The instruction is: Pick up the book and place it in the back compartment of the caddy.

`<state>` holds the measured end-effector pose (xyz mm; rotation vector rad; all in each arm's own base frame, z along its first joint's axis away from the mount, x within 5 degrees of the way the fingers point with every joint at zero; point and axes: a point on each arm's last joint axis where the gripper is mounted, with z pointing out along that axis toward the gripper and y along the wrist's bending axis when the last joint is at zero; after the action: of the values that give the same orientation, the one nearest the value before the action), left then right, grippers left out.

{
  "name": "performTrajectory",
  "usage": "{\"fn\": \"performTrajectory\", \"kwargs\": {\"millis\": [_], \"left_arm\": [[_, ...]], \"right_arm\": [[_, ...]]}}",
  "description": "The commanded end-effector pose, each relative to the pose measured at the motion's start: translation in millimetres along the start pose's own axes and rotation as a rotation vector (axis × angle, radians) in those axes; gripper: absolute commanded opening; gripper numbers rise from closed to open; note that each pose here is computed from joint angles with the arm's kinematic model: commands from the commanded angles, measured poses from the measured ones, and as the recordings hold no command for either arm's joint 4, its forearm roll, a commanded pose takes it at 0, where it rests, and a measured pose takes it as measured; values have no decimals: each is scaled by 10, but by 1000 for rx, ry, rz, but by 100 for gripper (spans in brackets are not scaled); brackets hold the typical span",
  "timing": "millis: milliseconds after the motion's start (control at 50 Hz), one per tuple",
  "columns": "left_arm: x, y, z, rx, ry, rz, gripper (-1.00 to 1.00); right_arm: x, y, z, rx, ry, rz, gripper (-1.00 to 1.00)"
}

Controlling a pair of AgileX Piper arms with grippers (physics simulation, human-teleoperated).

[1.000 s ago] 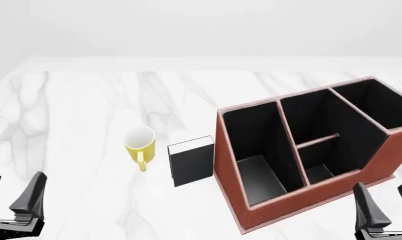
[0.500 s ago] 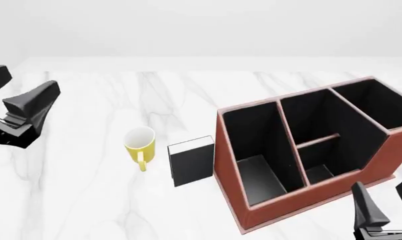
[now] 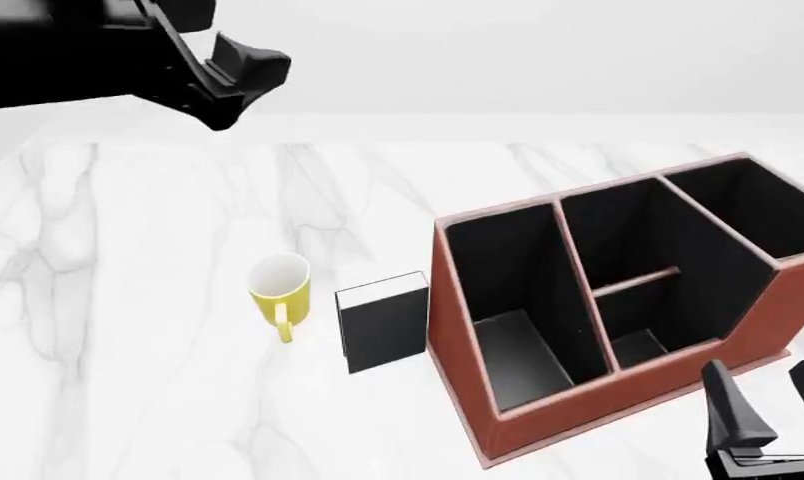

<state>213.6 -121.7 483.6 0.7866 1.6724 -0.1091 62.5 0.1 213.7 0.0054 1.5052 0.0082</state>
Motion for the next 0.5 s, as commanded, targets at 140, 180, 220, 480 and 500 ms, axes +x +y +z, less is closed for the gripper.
{"fn": "performTrajectory", "kwargs": {"millis": [140,180,220,480,500], "left_arm": [[-26,-255,460,166,209,49,100],[32,-265,525,165,220,50,100],[62,-294,588,171,224,58,100],[227,-497,828,220,260,70,100],[231,-508,840,222,260,71,100]], "right_arm": [[0,-2,-2,3,-1,-2,100],[1,-2,-5,4,-1,-3,100],[1,-3,-4,5,-1,-3,100],[2,-5,-11,8,-2,-7,100],[2,-5,-12,8,-2,-7,100]]}}
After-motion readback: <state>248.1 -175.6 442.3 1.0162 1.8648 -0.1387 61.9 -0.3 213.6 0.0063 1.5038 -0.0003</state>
